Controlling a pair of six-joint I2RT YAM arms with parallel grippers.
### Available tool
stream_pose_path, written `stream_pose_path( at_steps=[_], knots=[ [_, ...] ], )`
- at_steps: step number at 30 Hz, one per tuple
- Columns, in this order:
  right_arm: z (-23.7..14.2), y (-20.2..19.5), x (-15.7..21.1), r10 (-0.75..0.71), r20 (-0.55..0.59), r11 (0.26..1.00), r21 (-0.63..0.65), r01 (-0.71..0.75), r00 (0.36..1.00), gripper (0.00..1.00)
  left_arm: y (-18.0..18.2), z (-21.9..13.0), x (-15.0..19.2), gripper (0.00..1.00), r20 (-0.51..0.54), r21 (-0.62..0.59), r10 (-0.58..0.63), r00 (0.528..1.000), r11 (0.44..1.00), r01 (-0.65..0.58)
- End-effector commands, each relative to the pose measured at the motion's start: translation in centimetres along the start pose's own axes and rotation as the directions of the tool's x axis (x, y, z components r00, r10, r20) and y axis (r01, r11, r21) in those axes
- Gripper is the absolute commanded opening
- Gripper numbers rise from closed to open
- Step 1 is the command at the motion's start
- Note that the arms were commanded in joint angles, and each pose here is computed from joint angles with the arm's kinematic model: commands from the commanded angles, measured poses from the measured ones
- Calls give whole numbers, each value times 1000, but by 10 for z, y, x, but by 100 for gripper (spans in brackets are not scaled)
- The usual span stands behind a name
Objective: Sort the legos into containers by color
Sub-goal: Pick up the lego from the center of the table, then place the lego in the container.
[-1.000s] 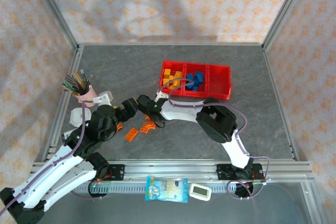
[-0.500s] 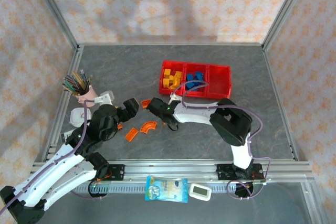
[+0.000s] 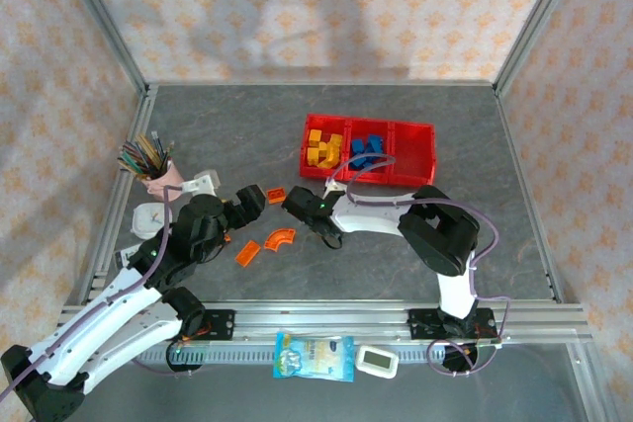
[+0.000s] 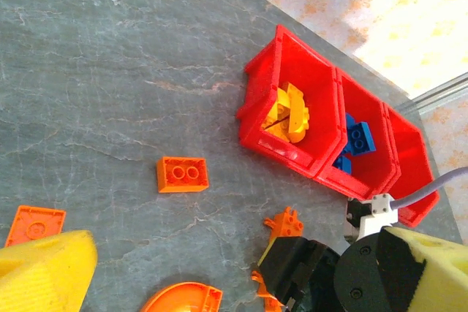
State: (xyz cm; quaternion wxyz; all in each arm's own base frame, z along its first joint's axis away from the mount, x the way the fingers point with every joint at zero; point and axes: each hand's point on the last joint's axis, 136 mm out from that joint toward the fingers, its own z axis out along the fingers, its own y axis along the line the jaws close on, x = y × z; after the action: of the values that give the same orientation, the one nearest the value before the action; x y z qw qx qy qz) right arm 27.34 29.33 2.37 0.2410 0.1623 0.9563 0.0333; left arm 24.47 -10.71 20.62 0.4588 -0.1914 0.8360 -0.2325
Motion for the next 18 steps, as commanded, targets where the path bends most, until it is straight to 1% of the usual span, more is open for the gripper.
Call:
stream_pose_path(
  at_steps=[1,3,8,11,16,18],
  knots=[
    [-7,1,-9,14,23,1000,-25,-14,1000,32,-5,2,0,99,-5,24,8,1000,1000,-8],
    [-13,-2,-14,14,39,999,-30,-12,999,30,-9,3,1,99,-14,40,10,1000,999,-9],
    [-43,-17,-37,28,109,999,-44,-23,994,29,-21,7,4,99,-42,88,28,999,996,-24],
    [-63,-35,-60,51,161,998,-55,-42,986,29,-31,9,6,99,-61,124,39,997,992,-31],
    [-82,-73,-111,71,232,997,-55,-59,970,29,-49,18,12,99,-93,187,50,994,982,-32],
    [-83,-82,-128,55,226,997,-67,-40,973,29,-55,24,16,99,-112,200,63,992,979,-39]
  ],
)
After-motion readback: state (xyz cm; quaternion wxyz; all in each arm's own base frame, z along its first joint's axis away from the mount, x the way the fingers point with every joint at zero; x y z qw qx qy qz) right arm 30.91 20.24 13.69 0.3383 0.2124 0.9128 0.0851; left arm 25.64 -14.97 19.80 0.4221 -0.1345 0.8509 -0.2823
